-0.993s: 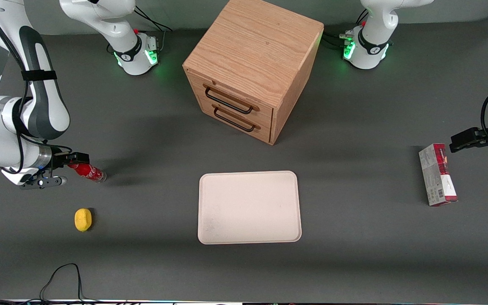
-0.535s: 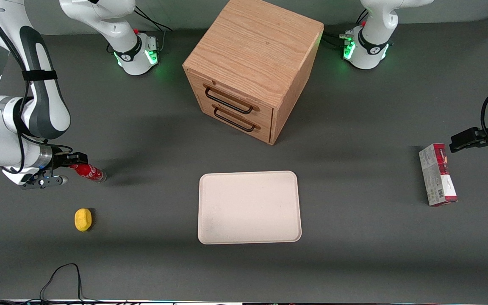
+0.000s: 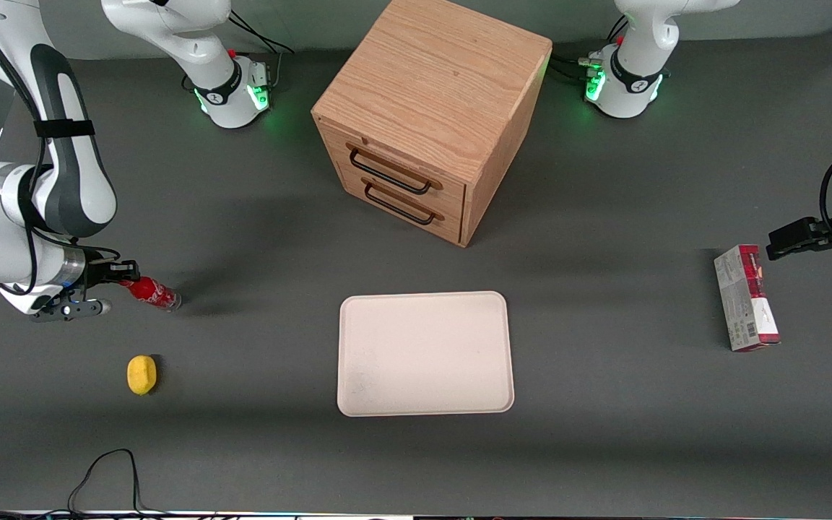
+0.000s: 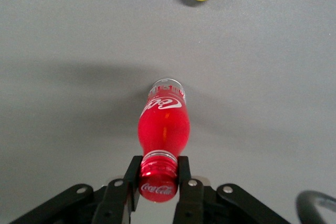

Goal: Place coke bottle on tray
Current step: 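Lower the right gripper over the bottle cap and close on it, then lift the bottle and carry it with the right gripper to the tray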

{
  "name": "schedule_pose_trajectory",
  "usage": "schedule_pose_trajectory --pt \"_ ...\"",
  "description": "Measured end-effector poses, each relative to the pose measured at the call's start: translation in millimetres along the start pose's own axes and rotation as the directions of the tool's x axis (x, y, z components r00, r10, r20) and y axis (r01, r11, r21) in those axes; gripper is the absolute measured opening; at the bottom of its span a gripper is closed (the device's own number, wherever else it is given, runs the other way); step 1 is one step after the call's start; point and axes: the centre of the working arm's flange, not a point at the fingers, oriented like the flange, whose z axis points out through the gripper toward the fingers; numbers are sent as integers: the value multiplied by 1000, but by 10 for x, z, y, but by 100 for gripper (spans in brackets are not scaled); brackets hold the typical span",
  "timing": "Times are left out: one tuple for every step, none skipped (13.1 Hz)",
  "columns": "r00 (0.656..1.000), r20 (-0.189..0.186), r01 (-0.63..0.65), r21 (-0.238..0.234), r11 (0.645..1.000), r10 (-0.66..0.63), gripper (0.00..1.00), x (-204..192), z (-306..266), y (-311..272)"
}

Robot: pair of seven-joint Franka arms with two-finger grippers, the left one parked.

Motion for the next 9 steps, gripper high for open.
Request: schedule_pose_trajectory --pt "1000 -1 0 0 1000 0 31 1 -3 0" --pt "1000 -5 0 -1 1000 0 31 9 -24 2" --pt "1000 -12 1 -3 1000 -1 31 35 -105 4" --pt "1000 0 2 0 1000 -2 31 59 -266 5" --pt "999 33 0 16 1000 0 31 81 -685 -1" --pt "999 32 -9 30 999 8 31 81 -967 -20" --pt "999 30 -18 54 998 17 31 65 -1306 -68" --pt "999 33 -20 65 998 18 31 21 -1674 -155" --pt "999 39 -25 67 997 23 31 -45 -2031 -273"
